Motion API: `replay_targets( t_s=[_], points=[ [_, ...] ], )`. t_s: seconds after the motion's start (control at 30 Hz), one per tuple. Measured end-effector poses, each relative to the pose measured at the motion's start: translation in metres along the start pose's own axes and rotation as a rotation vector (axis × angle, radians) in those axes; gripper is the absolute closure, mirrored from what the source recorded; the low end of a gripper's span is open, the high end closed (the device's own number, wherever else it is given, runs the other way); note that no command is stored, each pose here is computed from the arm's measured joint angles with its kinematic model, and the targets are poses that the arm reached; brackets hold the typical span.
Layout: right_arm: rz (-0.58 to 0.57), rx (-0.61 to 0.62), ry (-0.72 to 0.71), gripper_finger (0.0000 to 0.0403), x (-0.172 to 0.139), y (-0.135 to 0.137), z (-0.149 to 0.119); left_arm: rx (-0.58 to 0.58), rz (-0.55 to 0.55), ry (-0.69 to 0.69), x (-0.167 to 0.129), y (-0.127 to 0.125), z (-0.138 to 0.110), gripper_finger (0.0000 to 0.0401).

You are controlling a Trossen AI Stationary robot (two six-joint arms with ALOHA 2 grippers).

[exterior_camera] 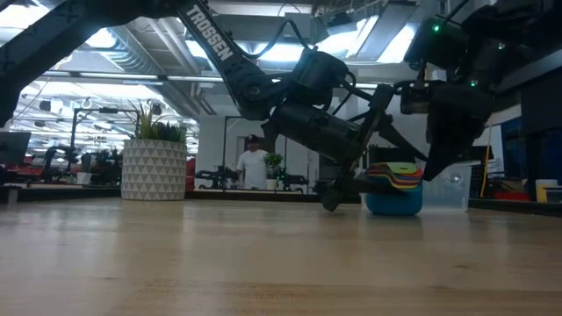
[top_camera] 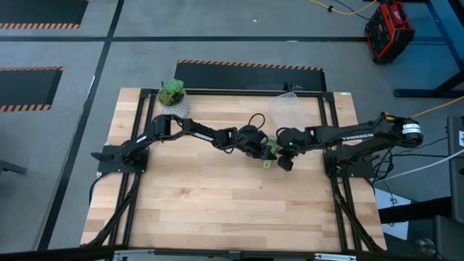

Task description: Nest measuring cups in basket

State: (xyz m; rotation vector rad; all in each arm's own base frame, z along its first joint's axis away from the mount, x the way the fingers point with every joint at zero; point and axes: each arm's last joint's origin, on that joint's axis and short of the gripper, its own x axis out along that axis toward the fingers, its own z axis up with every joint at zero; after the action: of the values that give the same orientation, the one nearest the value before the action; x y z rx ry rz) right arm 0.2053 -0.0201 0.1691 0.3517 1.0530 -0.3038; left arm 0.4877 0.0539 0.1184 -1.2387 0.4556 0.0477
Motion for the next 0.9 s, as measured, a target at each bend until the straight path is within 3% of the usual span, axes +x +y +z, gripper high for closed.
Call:
replay_targets(
  t_s=[0.73,0.9],
  points=[
    [0.041,0.006,-0.116,0.0391,-0.048,-0.005,-0.01,0.004,0.0,-0.011,0.0,0.0,0.001,0.0314],
    [0.044,0.006,-0.124,0.0391,-0.052,-0.006,-0.012,0.003,0.001,-0.013,-0.001,0.0,0.002,0.0318]
  ],
)
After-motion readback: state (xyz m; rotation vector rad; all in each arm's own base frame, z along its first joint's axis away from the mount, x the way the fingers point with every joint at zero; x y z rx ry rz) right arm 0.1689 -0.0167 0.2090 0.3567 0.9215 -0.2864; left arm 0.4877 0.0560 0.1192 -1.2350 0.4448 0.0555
